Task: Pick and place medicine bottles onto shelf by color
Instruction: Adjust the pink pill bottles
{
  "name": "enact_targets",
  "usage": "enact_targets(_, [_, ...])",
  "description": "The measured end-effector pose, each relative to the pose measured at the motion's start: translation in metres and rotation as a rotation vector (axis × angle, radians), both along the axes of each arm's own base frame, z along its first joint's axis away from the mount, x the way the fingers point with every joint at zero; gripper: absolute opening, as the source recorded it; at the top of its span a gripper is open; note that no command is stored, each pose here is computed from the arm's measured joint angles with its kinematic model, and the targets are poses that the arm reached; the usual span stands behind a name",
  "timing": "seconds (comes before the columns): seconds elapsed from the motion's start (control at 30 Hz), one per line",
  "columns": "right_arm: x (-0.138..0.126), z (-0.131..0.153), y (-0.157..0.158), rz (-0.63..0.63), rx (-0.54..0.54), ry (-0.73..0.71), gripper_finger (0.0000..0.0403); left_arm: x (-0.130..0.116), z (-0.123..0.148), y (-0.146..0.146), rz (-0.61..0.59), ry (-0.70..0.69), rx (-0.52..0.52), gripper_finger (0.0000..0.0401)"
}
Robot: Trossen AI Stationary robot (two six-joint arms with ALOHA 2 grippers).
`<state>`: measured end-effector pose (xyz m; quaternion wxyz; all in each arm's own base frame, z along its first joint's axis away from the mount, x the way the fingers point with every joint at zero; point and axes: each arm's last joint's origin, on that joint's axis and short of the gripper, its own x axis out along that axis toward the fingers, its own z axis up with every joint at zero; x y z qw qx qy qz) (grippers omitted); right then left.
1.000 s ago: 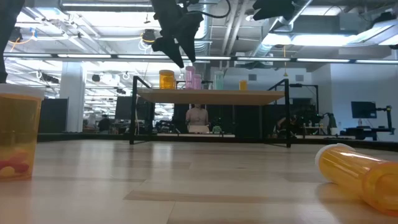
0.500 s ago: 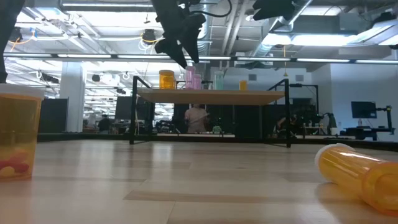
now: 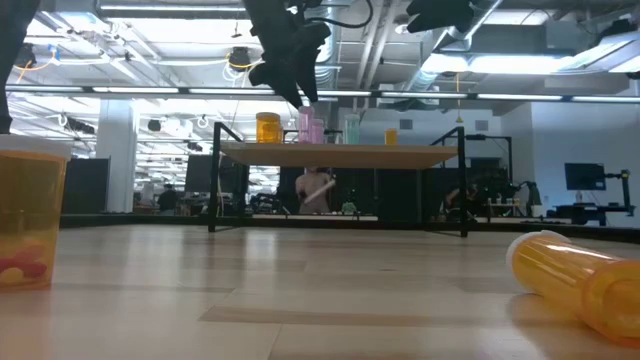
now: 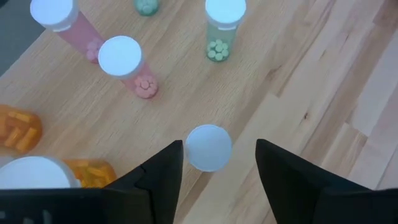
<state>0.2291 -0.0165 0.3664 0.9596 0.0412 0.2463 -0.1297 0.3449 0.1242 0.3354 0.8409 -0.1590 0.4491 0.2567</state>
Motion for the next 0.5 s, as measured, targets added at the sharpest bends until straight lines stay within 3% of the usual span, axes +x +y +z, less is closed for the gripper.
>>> enact_targets(0.5, [0.0000,0.0000,0.0000,0.000,0.000,0.000,0.0221,0.0028,-0.0037,0.0013,0.024,0.018,0.023,0.0264])
